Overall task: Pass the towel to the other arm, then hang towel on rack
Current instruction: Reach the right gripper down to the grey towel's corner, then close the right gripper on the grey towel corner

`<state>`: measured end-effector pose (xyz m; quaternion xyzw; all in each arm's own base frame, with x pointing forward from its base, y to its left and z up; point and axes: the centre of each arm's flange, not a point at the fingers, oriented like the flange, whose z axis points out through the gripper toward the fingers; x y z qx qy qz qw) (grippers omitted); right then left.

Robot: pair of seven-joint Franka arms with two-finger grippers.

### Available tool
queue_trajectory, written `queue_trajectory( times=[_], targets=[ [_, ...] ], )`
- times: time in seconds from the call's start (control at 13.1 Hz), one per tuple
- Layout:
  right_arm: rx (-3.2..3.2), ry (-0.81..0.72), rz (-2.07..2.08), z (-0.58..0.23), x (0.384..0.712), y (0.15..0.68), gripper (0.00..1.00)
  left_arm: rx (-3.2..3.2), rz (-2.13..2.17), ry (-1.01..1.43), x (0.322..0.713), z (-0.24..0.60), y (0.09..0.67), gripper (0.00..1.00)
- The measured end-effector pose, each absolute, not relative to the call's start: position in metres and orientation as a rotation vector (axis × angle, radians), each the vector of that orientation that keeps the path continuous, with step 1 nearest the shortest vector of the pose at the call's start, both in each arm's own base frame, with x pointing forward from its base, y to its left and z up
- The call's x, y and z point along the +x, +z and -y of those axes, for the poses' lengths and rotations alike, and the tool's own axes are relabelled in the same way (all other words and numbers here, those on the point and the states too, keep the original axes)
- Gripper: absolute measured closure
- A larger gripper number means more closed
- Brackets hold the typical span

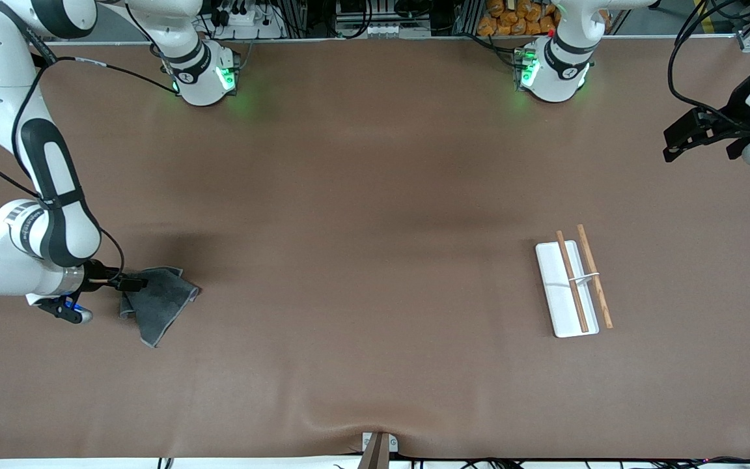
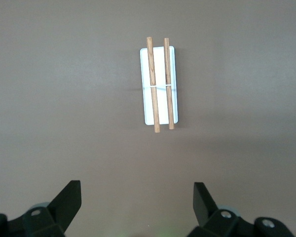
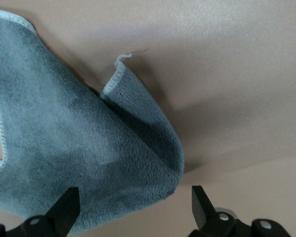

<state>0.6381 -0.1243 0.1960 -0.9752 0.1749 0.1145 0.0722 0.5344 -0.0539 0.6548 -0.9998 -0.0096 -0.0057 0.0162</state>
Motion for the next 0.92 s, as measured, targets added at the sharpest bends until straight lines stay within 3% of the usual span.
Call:
queue_trajectory(
  times=[0.31, 0.92],
  targets=[
    [-2.926, 0.354, -0.542, 0.126, 0.635, 0.192, 0.0, -3.109, 0.03, -0.012, 0.535, 0.054, 0.653, 0.0],
    [-2.845, 0.348, -0.63, 0.132, 0.631, 0.185, 0.87, -3.109, 0.03, -0.01, 0.535, 0.054, 0.652, 0.0]
  ],
)
